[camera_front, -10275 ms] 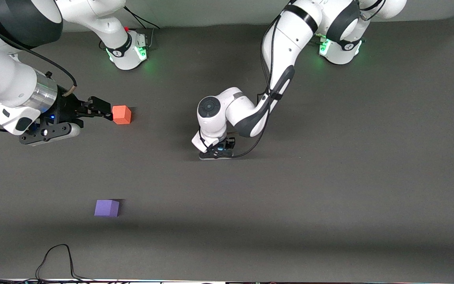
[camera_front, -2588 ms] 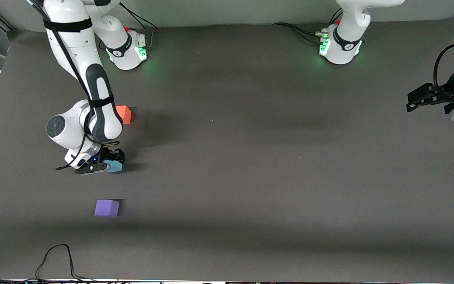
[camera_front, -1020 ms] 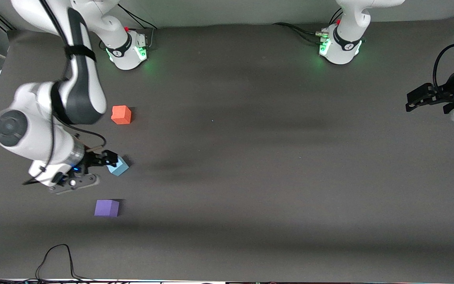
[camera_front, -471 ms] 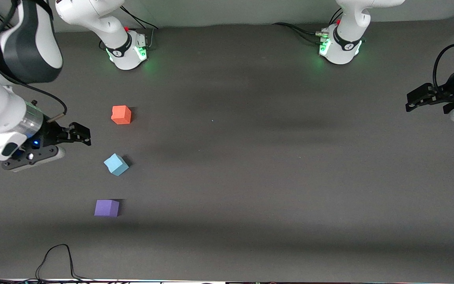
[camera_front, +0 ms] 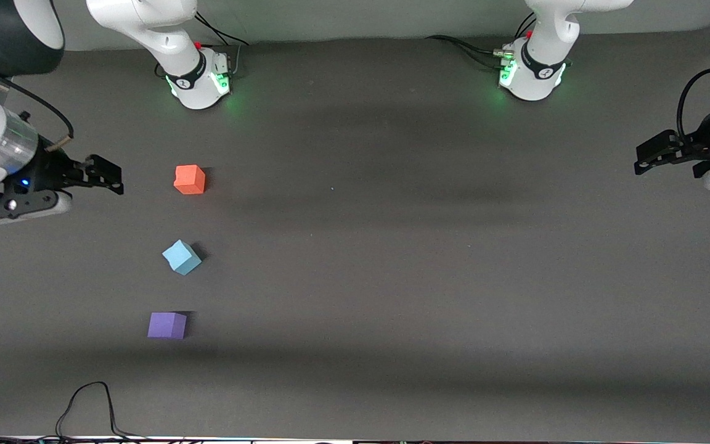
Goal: Place blue block between orange and purple blocks
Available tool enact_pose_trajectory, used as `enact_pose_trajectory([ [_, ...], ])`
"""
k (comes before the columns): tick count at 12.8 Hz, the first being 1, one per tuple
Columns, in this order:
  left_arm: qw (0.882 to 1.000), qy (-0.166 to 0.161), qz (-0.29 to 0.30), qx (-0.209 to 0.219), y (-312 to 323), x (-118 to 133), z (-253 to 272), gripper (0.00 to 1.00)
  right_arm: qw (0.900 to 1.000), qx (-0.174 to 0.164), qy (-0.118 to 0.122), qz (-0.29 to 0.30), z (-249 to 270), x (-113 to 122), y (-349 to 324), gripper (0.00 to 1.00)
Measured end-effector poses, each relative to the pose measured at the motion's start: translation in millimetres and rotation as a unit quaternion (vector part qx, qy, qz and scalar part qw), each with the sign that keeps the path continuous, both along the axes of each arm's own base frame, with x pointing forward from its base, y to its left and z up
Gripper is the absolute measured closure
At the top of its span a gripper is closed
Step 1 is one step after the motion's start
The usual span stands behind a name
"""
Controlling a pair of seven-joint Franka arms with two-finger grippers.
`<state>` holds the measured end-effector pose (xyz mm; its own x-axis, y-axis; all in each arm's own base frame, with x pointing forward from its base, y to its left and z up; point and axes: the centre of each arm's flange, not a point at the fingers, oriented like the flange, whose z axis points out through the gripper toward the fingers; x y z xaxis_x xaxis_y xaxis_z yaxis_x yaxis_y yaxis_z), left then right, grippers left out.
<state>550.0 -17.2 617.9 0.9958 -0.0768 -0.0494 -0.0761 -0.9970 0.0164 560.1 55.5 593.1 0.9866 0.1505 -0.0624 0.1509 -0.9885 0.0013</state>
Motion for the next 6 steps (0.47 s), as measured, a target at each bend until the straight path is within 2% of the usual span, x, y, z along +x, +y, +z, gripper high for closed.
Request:
enact_pose_trajectory([
  [6,1.0,0.0,-0.001,0.0,-0.7,0.0,0.0,0.0,0.999,0.002,0.001,-0.05,11.7,-10.6,-66.5,0.0],
])
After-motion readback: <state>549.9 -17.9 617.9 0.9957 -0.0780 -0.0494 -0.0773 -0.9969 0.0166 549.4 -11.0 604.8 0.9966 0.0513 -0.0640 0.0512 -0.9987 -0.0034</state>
